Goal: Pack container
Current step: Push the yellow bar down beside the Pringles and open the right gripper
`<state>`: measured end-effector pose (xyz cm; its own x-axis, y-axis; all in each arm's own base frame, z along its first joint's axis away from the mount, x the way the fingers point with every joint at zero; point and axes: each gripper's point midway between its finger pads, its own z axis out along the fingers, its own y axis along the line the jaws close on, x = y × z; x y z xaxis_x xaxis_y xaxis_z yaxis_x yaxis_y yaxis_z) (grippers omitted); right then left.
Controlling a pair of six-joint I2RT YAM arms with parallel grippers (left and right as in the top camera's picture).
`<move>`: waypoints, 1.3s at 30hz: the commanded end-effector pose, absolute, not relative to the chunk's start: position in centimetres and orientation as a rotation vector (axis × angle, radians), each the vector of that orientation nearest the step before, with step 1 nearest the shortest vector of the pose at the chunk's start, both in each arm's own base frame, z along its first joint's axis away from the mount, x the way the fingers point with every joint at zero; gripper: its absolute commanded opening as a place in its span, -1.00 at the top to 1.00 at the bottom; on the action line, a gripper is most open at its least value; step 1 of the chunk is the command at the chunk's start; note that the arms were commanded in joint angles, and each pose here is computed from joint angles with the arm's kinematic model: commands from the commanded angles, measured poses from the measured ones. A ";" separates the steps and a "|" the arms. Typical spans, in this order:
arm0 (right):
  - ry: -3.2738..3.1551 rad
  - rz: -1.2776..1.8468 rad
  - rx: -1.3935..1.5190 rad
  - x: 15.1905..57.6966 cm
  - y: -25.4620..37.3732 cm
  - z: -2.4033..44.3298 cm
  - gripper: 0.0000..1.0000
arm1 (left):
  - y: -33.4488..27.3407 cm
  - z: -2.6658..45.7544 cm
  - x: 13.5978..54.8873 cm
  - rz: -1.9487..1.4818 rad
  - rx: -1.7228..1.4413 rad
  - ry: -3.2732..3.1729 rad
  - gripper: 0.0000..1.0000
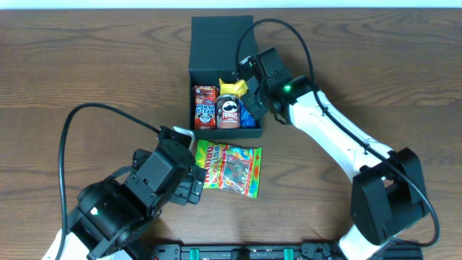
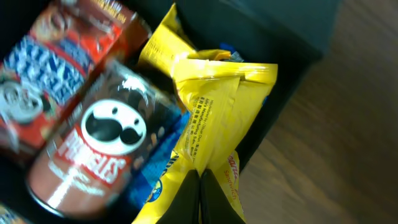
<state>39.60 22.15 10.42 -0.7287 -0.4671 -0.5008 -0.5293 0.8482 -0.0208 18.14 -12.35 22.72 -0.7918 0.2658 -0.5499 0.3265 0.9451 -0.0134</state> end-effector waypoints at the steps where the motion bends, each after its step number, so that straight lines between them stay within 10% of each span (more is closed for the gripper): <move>1: 2.563 0.248 -0.504 39.7 23.4 11.2 0.97 | -12.1 22.7 18.3 -0.118 0.422 2.525 -0.90; 39: 2.709 -0.083 -0.154 34.9 23.3 5.6 0.97 | -12.1 22.7 18.3 -0.118 0.422 2.525 -0.91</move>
